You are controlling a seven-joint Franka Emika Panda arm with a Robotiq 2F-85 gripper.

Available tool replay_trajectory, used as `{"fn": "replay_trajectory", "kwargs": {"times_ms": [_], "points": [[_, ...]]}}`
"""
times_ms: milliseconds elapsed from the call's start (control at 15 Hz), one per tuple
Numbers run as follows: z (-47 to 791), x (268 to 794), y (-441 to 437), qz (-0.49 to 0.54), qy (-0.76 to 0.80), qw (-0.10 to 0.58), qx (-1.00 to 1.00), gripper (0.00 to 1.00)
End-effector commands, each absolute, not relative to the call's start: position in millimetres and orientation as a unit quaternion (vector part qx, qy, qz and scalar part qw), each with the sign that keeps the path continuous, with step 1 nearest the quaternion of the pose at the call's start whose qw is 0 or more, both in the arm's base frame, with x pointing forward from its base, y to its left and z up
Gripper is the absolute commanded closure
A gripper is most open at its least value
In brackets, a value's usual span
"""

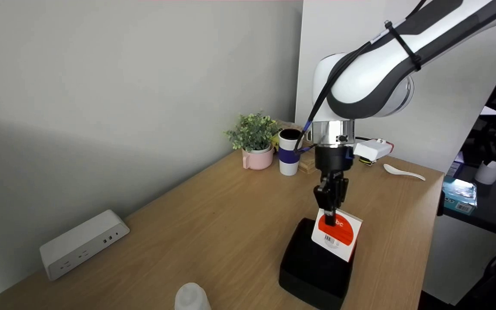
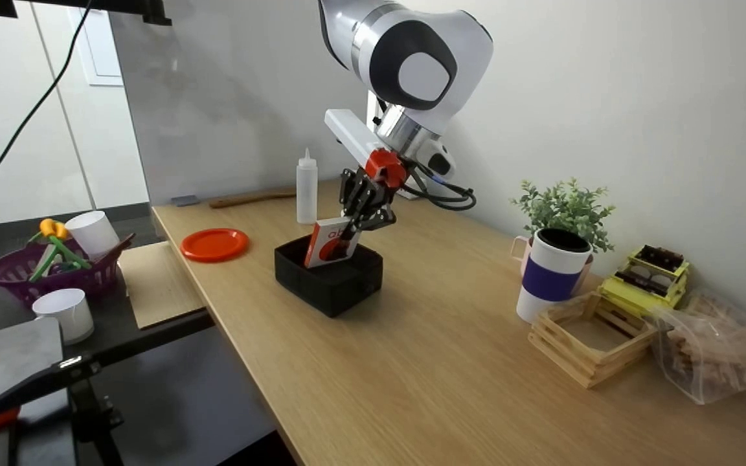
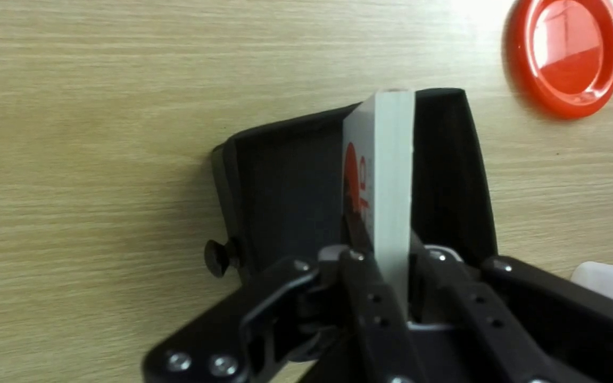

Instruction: Pick up the small white book from the table and put it in the black lunch box.

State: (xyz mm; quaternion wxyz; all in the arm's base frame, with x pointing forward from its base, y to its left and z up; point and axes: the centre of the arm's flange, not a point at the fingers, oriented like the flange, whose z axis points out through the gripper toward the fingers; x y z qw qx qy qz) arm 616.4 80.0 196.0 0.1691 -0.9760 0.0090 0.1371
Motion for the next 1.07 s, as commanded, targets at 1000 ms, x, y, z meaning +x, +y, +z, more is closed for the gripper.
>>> {"fn": "replay_trajectory", "kwargs": {"times_ms": [1000], "points": [[186,618,63,0.13,0.012,0.209,-0.969,0.86]]}}
